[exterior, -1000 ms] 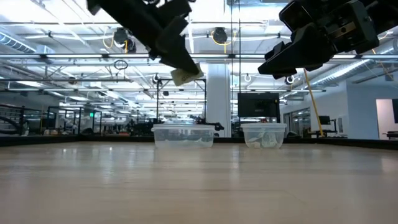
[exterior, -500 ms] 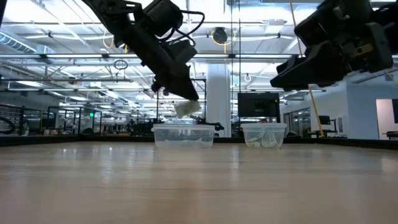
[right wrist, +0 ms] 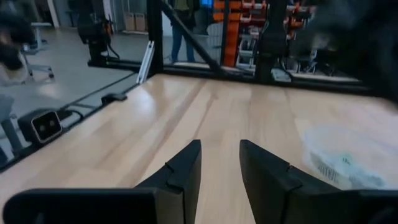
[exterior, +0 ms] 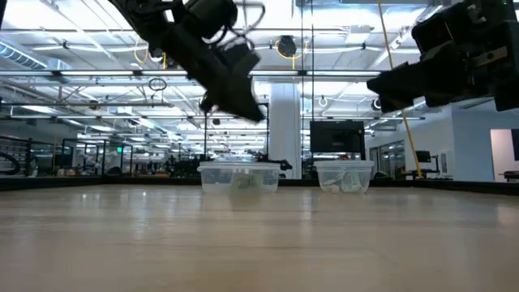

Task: Pick and place Stevia / Truvia into bins
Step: Return to Home Position

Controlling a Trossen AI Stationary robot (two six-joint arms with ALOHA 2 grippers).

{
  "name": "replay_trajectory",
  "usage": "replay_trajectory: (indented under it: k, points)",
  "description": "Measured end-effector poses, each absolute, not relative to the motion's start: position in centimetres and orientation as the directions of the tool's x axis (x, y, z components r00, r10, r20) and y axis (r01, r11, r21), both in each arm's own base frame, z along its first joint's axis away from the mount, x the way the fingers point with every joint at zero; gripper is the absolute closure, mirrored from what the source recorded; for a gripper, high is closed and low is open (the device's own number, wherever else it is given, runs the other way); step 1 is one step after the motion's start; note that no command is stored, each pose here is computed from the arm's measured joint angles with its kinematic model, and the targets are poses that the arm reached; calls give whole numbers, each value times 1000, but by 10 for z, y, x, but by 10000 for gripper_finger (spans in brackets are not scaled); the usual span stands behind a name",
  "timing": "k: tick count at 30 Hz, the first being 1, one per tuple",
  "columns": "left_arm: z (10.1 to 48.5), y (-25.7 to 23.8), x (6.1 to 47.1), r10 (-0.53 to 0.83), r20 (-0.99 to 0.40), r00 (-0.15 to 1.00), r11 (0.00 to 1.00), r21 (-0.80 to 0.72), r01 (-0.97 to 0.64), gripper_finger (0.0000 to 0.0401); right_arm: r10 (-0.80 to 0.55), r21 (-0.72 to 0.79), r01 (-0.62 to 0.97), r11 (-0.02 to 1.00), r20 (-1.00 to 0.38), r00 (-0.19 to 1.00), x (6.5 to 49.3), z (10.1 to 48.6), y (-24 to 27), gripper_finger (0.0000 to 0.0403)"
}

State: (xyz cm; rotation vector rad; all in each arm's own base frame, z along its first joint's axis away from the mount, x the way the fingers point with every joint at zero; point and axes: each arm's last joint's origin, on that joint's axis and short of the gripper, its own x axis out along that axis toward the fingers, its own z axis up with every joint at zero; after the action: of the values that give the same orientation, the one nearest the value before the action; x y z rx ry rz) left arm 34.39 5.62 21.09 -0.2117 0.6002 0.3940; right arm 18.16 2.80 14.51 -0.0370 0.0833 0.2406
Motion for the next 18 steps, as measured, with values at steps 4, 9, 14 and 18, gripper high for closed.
replay_trajectory:
  k: [4,9,14,18]
  points:
    - [245,55,336,306,-466,830,921,-74,-382,314,238,-3,-240,971,-117,964,177,139,27,300]
    - [304,51,302,327,-292,899,944,71,-321,313,230,150,-215,965,-87,969,172,139,25,300]
    - [351,42,246,335,-209,919,942,89,-323,313,272,105,-291,951,163,948,165,171,15,300]
    - [372,35,182,409,-238,881,912,70,-404,313,320,133,-339,931,149,936,154,179,2,300]
